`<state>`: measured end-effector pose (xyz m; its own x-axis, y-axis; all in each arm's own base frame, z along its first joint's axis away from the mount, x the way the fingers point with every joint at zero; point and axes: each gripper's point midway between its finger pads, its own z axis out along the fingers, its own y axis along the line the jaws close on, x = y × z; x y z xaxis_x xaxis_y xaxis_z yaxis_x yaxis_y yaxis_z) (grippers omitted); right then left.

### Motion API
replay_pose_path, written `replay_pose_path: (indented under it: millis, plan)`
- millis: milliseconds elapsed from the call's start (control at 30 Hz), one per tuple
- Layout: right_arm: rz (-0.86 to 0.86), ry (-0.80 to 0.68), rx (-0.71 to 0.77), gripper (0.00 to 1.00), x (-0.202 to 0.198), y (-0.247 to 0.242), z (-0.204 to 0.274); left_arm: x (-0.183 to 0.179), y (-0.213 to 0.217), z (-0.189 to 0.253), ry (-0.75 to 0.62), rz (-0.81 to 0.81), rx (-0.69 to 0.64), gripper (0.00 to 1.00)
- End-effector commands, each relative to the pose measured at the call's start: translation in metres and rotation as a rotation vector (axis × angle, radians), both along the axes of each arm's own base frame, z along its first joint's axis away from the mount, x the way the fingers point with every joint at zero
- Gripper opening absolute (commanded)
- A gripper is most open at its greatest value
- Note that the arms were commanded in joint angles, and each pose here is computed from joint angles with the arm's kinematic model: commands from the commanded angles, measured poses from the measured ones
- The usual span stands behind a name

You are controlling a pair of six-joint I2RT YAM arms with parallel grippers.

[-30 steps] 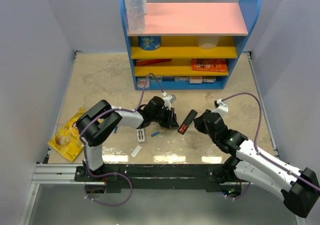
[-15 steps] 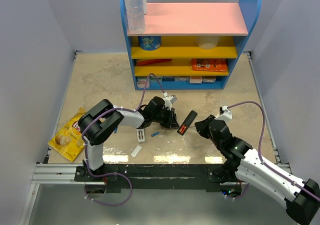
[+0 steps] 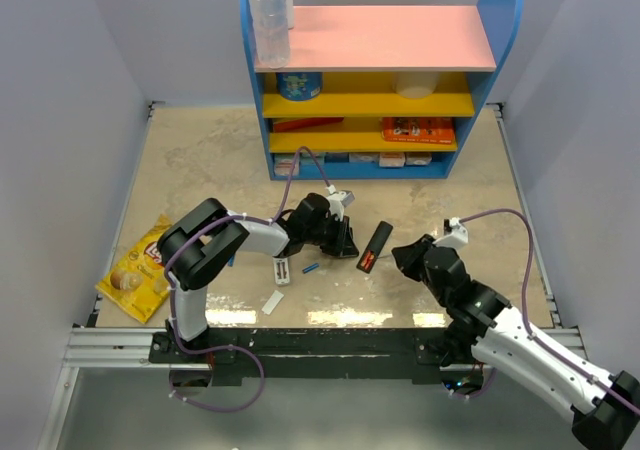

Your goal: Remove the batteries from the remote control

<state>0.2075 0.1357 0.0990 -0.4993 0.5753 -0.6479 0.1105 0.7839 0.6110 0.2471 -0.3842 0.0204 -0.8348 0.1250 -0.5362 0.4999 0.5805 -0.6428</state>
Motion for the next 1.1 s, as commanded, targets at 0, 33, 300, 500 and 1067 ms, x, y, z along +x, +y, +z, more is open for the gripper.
replay_pose_path:
  millis: [0,33,300,500,1067]
  plan:
    - [0.042,-0.020,-0.007,0.00,0.001,0.008,0.011,0.000,-0.005,-0.003,-0.011,-0.016,-0.007,0.13]
    - [0.049,-0.020,-0.002,0.00,0.002,0.010,0.011,0.000,-0.005,-0.002,-0.012,-0.018,-0.008,0.13]
    - [-0.002,-0.028,0.011,0.00,0.003,0.002,0.007,-0.002,-0.006,0.003,-0.023,-0.024,-0.015,0.13]
    - [-0.062,-0.058,0.087,0.00,-0.004,-0.012,0.005,-0.003,-0.008,0.003,-0.026,-0.036,-0.021,0.13]
    - [-0.022,-0.074,-0.016,0.00,0.008,-0.005,0.018,-0.004,-0.010,0.005,-0.025,-0.034,-0.025,0.13]
